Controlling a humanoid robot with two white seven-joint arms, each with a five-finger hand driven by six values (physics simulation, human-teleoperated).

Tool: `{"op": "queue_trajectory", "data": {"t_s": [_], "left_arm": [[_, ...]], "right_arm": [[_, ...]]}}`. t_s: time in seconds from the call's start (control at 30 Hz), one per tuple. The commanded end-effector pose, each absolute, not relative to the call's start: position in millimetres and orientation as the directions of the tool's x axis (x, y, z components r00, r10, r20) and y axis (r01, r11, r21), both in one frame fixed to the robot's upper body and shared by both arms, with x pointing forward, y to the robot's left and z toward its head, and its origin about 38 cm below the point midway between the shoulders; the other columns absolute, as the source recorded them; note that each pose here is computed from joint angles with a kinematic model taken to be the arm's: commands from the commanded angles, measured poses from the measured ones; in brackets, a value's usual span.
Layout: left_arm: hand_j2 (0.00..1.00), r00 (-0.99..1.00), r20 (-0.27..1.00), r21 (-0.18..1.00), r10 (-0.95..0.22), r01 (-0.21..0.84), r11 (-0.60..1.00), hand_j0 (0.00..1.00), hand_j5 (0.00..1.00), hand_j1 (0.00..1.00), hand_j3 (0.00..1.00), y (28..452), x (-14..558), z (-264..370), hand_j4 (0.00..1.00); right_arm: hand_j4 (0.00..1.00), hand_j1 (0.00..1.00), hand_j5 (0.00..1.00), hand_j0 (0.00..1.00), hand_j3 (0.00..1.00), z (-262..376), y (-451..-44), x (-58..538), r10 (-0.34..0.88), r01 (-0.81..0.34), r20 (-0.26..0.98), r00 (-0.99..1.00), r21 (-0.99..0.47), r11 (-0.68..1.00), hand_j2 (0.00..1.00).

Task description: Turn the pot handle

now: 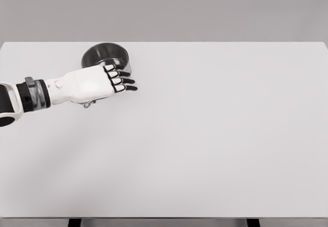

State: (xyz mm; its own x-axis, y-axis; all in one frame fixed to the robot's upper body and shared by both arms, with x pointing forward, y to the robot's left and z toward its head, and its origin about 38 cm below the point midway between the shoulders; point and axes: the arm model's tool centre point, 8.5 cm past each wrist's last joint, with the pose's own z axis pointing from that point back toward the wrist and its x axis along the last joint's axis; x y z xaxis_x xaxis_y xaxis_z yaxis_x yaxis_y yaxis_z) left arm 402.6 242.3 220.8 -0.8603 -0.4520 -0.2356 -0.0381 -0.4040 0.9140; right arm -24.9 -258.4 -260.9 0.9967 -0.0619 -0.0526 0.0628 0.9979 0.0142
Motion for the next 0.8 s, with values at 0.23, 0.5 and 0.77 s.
{"op": "queue_trajectory", "data": {"t_s": [0.23, 0.5, 0.77], "left_arm": [[1.0, -0.848, -0.263, 0.898, -0.46, -0.04, -0.439, 1.0, 1.0, 1.0, 1.0, 258.4, 400.8, 227.7, 1.0], [1.0, -0.834, -0.28, 0.881, -0.475, -0.026, -0.473, 1.0, 1.0, 1.0, 1.0, 274.9, 401.5, 229.2, 1.0], [1.0, -0.831, -0.291, 0.874, -0.474, -0.03, -0.485, 1.0, 1.0, 1.0, 1.0, 279.9, 399.8, 233.5, 1.0]], "right_arm": [[1.0, 1.0, 1.0, 1.0, 1.0, -260.9, -258.3, -25.0, -0.061, 0.062, -0.053, 0.997, 0.015, 0.998, 1.0], [1.0, 1.0, 1.0, 1.0, 1.0, -260.9, -258.2, -25.0, -0.063, 0.064, -0.053, 0.997, 0.015, 0.998, 1.0], [1.0, 1.0, 1.0, 1.0, 1.0, -260.9, -258.2, -25.0, -0.063, 0.064, -0.053, 0.997, 0.015, 0.998, 1.0]]}}
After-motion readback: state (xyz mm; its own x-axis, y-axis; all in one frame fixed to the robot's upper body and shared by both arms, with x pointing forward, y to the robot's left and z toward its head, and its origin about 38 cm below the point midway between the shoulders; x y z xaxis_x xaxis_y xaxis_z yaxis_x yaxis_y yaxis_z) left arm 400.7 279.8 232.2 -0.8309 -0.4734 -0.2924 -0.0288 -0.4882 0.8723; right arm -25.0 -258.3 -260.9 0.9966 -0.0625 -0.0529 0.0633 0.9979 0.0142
